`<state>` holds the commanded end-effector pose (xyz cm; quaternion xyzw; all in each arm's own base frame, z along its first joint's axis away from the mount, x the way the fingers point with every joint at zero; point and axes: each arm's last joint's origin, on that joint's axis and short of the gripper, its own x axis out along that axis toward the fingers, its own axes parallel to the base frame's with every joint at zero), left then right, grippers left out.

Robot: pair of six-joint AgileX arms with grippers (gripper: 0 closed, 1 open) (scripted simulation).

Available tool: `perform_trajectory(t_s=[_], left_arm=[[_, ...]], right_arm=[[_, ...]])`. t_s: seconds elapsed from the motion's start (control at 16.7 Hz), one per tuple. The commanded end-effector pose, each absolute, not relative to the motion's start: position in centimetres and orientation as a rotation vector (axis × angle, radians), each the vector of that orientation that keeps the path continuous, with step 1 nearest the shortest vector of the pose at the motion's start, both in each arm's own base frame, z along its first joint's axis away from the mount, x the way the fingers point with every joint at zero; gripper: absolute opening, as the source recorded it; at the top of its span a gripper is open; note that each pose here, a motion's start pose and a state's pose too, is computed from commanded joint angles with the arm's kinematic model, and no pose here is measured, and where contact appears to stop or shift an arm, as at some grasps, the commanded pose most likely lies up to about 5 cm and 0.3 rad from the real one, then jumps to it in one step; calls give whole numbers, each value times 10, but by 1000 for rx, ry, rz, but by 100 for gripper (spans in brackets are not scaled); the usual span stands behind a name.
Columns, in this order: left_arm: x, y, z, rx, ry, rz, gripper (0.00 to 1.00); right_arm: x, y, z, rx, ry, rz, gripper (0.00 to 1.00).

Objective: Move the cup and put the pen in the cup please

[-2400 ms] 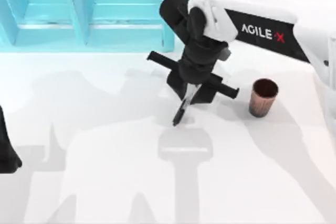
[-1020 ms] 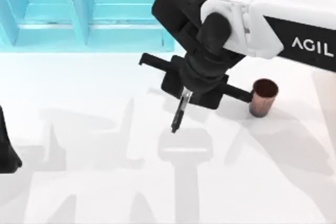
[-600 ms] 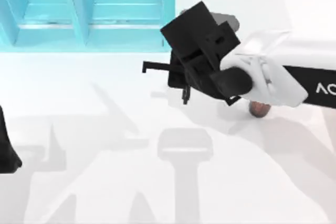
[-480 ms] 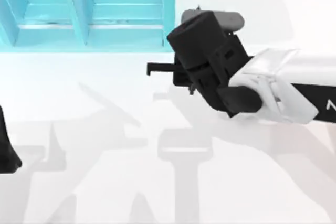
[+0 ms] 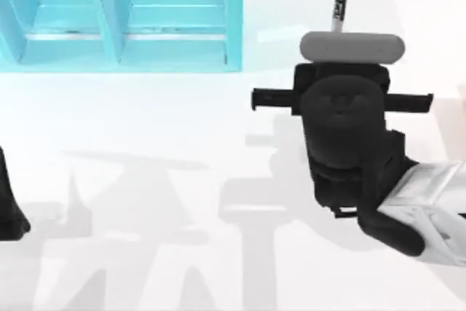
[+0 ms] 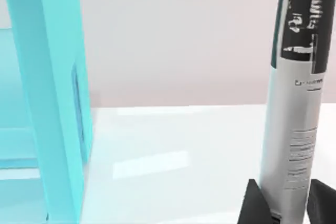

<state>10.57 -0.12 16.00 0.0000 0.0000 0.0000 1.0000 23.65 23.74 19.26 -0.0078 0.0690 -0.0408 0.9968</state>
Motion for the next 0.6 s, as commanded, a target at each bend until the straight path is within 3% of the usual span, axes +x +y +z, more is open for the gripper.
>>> perform_trajectory(t_s=[0.3, 0.6], left_arm=[[106, -1, 160, 0, 0, 0, 100], [106, -1, 160, 0, 0, 0, 100]], right_arm=[[212, 214, 194, -9, -1, -216, 0], [204, 206, 195, -1, -31, -259, 0]])
